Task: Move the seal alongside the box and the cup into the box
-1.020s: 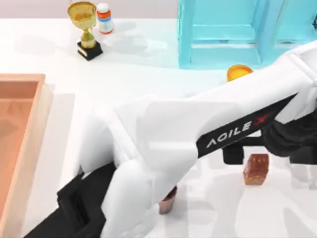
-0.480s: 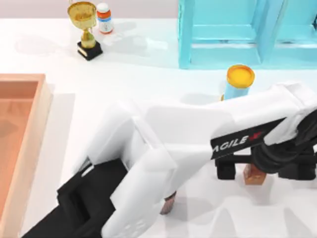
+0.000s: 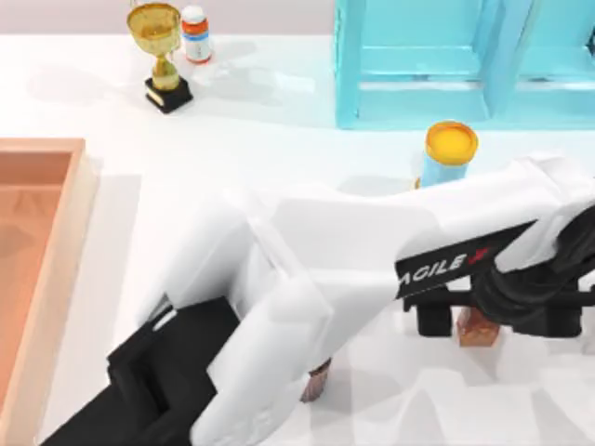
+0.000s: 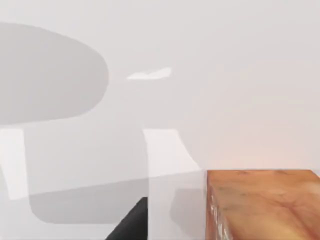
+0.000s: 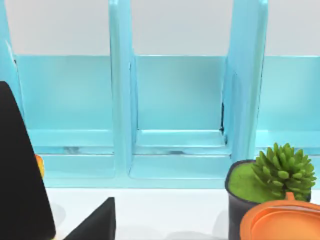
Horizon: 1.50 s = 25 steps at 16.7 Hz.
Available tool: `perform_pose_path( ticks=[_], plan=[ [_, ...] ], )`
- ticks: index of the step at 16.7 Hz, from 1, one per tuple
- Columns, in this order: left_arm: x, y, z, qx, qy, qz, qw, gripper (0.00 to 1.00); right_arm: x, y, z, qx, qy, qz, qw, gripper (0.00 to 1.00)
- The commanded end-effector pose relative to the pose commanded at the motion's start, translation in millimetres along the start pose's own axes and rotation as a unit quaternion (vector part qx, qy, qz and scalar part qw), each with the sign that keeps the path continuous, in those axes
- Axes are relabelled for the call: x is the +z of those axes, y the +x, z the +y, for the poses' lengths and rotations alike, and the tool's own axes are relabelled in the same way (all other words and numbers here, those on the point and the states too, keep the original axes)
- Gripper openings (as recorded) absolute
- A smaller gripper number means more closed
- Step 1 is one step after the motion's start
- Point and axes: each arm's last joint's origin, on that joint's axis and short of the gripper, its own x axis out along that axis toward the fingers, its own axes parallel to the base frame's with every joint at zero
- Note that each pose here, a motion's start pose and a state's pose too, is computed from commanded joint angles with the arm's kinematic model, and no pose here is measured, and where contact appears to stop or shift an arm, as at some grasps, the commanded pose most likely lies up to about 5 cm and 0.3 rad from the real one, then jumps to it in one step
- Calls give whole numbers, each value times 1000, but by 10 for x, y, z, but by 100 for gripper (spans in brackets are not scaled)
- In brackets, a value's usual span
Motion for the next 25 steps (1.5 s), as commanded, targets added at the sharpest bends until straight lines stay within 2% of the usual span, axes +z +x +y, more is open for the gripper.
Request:
perform_pose_path(
  ticks=[8,19,22,25],
  plan=[
    [0,0,0,0,0,0,1000,2,0,0,0,0,0,0,1000,100],
    [0,-38,21,1,3,0,1000,0,0,0,0,0,0,0,1000,100],
    [88,-253,221,3,3,0,1000,0,0,0,0,0,0,0,1000,100],
    [170,-669,567,-4,1,-4,1000,0,0,0,0,0,0,0,1000,100]
  ],
)
